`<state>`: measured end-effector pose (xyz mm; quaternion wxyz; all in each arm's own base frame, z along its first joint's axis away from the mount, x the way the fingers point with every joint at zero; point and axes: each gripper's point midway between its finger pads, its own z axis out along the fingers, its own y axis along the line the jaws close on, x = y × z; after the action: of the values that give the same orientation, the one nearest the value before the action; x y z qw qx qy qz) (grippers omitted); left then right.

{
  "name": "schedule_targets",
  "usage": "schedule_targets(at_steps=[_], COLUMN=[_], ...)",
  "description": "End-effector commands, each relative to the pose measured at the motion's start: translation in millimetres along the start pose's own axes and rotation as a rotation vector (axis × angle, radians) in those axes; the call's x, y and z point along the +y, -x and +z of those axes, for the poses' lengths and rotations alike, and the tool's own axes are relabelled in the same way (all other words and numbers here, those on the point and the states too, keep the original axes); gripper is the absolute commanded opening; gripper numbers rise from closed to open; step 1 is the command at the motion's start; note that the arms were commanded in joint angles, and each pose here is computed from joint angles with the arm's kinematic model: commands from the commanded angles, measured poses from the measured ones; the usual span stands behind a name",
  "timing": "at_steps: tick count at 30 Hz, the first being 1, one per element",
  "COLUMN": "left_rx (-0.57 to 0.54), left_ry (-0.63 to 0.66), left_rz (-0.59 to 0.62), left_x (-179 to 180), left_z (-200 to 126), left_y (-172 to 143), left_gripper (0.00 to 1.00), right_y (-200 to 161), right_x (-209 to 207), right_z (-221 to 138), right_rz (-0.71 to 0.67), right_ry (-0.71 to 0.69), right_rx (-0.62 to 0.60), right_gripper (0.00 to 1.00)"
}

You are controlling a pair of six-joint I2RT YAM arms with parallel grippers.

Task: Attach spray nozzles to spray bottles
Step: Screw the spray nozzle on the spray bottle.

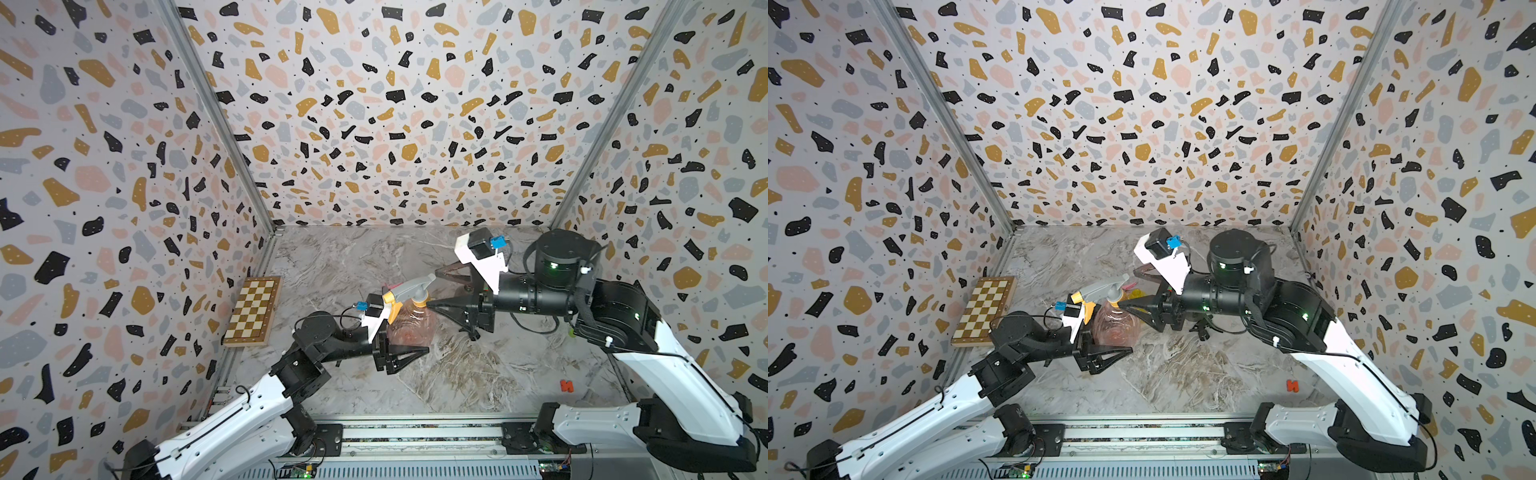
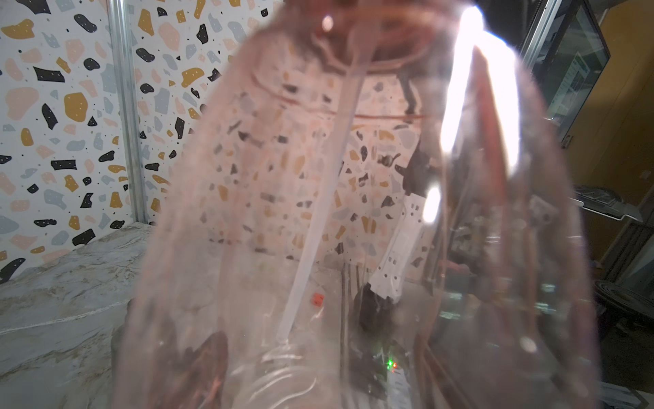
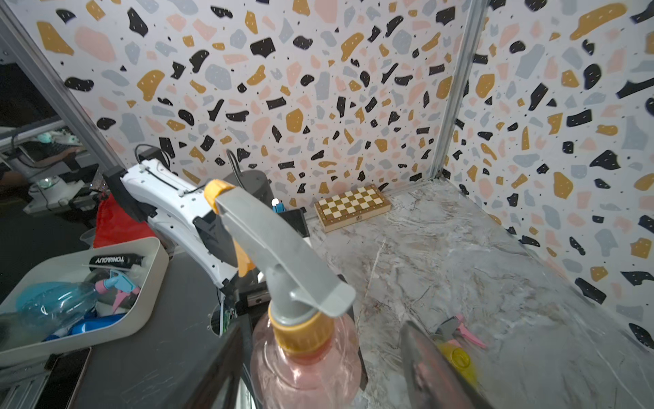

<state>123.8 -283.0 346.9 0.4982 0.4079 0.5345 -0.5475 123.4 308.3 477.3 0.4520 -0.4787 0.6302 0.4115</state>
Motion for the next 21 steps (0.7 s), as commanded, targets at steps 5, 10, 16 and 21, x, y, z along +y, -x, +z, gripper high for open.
schedule_targets(at_steps=[5,10,16,21], left_rx=[0.034,0.058,0.063,0.068], left_ry=[-0.077,-0.11,-0.124,-0.131], left_rz=[0.044,0.031,0.03,0.026], left_x=[-21.7,-26.8,-28.7,-28.6], left_z=[-6.6,-5.4,-5.5,-4.0], left_y=[9.8,6.5,6.2,3.8], left_gripper=[0.0,0.0,0.0,0.0], right_y=[4.7,9.0,4.3,7.2], right_x=[19.4,29.2,28.7,30.9], right_z=[-9.8,-6.3,2.0,6.0], right_rz=[-0.045,-0.053,-0.049,-0.045], right_ry=[0.114,0.184,0.204,0.228], right_rx=[-0.003,-0.02,0.004,-0.003], right_gripper=[0.74,0.72,0.69,0.63])
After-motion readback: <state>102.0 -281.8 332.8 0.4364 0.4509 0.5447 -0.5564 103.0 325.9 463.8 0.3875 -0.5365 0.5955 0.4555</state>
